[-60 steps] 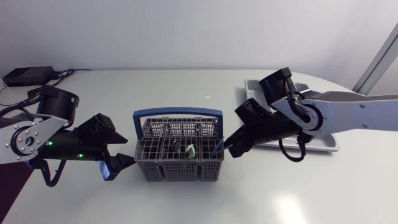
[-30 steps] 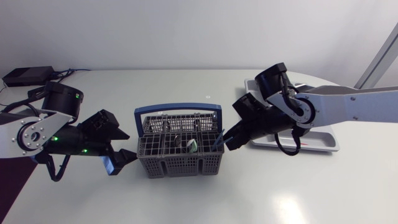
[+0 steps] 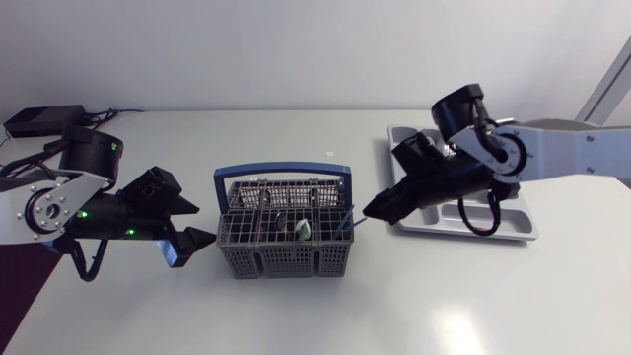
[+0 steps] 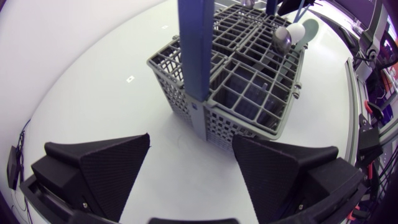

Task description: Unload the cutlery basket into the drawer organizer.

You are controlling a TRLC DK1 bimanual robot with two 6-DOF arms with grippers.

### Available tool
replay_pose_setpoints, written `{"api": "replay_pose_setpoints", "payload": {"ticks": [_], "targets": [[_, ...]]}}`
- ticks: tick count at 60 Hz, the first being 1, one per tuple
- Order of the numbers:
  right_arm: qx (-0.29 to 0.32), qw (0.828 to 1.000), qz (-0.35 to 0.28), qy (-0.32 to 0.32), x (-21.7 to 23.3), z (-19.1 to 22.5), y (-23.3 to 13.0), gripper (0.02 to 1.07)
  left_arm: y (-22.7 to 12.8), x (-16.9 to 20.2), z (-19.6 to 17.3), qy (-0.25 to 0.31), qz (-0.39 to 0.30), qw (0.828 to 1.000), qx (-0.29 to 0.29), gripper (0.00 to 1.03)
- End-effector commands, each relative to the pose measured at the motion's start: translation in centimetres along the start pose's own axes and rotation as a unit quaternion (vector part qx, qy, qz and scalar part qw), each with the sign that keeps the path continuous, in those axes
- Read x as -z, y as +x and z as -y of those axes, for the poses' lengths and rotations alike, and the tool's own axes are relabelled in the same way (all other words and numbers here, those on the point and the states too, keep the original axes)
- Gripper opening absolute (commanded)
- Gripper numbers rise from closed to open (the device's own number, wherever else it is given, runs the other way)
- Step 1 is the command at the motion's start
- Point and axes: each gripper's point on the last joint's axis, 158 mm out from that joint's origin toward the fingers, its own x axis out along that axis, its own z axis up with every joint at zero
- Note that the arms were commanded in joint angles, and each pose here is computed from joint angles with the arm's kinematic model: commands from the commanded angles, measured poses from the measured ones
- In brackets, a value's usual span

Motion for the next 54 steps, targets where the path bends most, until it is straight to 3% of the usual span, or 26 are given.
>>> {"api": "replay_pose_setpoints", "payload": {"ticks": [1, 14, 30, 37, 47, 54], "targets": [[0.000, 1.000, 0.030, -0.006, -3.0, 0.8, -1.9, 0.90, -1.3, -1.5, -1.3, 0.001, 0.021, 1.000, -0.019, 0.98], [-0.043, 0.999, 0.028, 0.018, -6.5, 1.5, -2.7, 0.89, -2.4, -1.6, -0.6, 0.007, 0.022, 1.000, -0.019, 0.98], [-0.085, 0.995, -0.018, 0.044, -6.5, 0.6, 0.4, 0.88, -3.5, -1.6, 0.7, 0.016, 0.030, 0.999, -0.012, 0.98], [-0.092, 0.994, -0.028, 0.048, -6.3, 0.0, 1.3, 0.83, -3.8, -1.6, 1.0, 0.025, 0.033, 0.999, -0.009, 0.98], [-0.098, 0.993, -0.035, 0.060, -6.5, -0.6, 2.1, 0.66, -3.7, -1.5, 1.5, 0.027, 0.036, 0.999, -0.002, 0.98], [-0.098, 0.993, -0.039, 0.058, -6.6, -1.0, 2.4, 0.61, -3.7, -1.6, 1.6, 0.028, 0.037, 0.999, -0.001, 0.98]]}}
